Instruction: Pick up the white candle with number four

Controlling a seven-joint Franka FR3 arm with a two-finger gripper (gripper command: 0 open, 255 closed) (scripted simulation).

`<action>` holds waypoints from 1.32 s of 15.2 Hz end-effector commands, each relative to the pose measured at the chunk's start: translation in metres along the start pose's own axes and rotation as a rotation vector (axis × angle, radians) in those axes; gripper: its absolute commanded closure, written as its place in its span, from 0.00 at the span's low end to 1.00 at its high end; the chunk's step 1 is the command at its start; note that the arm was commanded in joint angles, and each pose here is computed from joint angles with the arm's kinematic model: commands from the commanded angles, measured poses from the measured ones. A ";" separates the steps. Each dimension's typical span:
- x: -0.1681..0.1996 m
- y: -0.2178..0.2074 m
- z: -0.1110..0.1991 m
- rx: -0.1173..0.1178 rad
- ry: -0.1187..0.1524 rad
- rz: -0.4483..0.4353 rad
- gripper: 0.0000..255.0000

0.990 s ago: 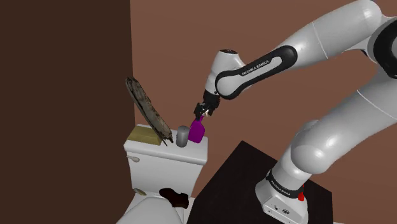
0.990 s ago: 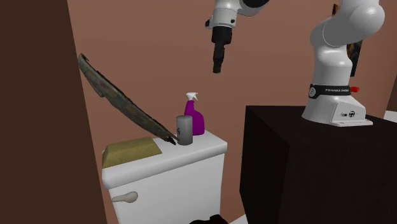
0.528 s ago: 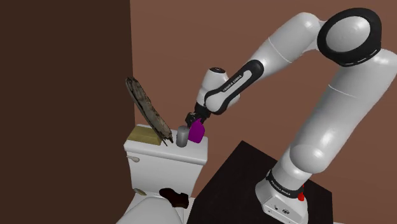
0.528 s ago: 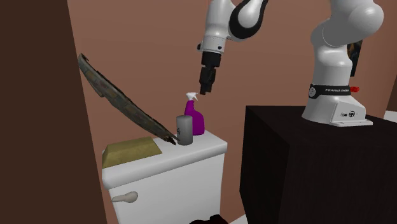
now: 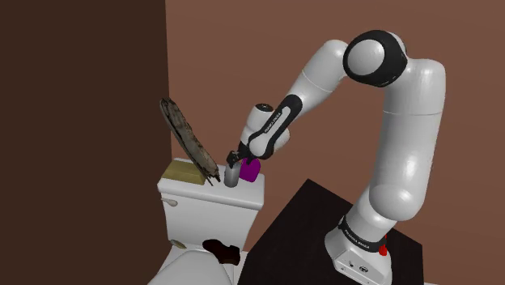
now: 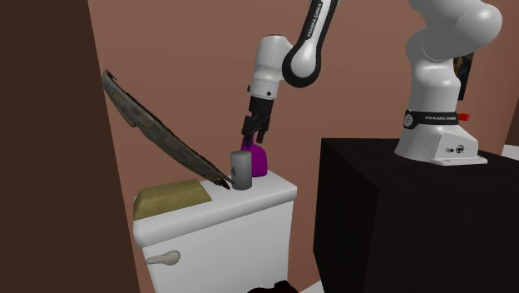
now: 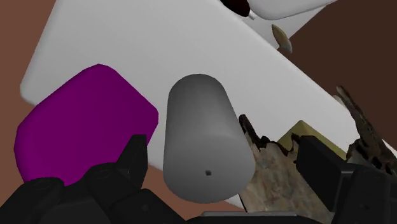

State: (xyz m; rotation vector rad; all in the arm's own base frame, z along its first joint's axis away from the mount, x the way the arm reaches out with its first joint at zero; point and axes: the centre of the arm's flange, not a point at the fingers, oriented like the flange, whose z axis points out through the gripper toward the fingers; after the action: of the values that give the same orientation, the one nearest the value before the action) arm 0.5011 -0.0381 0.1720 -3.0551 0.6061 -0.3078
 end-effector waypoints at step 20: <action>0.005 0.004 0.075 0.002 0.017 0.046 1.00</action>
State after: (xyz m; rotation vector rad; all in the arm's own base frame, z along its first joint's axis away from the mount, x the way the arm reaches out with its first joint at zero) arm 0.5194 -0.0451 0.0998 -3.0336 0.6739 -0.3378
